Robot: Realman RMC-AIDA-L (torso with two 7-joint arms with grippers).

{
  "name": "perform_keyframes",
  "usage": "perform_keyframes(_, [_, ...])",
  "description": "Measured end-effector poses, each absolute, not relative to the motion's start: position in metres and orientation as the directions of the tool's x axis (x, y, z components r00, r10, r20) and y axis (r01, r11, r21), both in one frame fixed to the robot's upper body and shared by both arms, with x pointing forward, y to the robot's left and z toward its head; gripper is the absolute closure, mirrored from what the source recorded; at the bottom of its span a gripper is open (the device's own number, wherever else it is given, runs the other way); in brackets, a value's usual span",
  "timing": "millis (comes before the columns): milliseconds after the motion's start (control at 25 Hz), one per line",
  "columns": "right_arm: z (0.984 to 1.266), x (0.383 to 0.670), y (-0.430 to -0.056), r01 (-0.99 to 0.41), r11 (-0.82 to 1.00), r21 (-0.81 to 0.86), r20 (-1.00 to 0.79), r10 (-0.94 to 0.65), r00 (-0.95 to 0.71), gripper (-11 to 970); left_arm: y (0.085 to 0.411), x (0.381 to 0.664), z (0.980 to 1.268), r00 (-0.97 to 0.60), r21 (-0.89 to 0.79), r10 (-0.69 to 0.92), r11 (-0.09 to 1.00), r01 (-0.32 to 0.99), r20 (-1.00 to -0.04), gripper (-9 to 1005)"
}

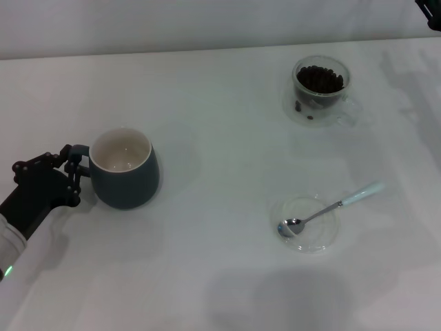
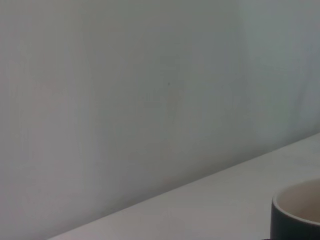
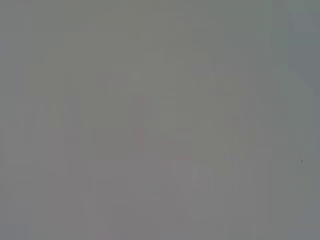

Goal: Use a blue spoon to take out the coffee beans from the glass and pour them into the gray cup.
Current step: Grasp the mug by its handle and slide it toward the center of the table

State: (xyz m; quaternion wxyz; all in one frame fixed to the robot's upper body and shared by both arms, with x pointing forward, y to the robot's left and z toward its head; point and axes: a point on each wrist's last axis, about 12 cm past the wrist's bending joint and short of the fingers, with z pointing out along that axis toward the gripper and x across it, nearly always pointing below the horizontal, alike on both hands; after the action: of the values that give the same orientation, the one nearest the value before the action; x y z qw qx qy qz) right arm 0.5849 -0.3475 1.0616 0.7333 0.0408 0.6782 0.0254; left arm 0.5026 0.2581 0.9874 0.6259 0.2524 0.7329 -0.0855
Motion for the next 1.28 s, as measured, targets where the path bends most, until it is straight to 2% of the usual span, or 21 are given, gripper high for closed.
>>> perform_keyframes(440, [1.0596, 0.5830, -0.3456, 0.009, 0.997, 0.083, -0.994, 0.082, 0.073, 114, 0.2596, 0.5008, 0.9865, -0.095, 0.186, 0.259, 0.863, 0.469, -0.961, 889])
perform_keyframes(520, [1.0598, 0.5836, -0.3446, 0.001, 0.997, 0.078, -0.994, 0.078, 0.071, 114, 0.2590, 0.5004, 0.9864, -0.095, 0.184, 0.257, 0.863, 0.471, -0.962, 853])
perform_keyframes(760, [1.0606, 0.5844, -0.3442, -0.001, 0.997, 0.077, -0.994, 0.077, 0.073, 113, 0.2568, 0.4972, 0.9853, -0.099, 0.169, 0.242, 0.867, 0.469, -0.965, 850])
perform_keyframes(1000, [1.0605, 0.5845, -0.3435, -0.004, 0.997, 0.076, -0.994, 0.076, 0.073, 114, 0.2550, 0.4960, 0.9850, -0.098, 0.167, 0.241, 0.862, 0.478, -0.966, 683])
perform_keyframes(1200, [1.0601, 0.5844, -0.3426, -0.010, 0.997, 0.075, -0.995, 0.076, 0.070, 114, 0.2529, 0.4949, 0.9846, -0.095, 0.168, 0.244, 0.855, 0.490, -0.965, 479])
perform_keyframes(1280, [1.0597, 0.5838, -0.3430, -0.009, 0.997, 0.076, -0.995, 0.076, 0.069, 114, 0.2528, 0.4937, 0.9842, -0.095, 0.168, 0.244, 0.854, 0.493, -0.965, 479])
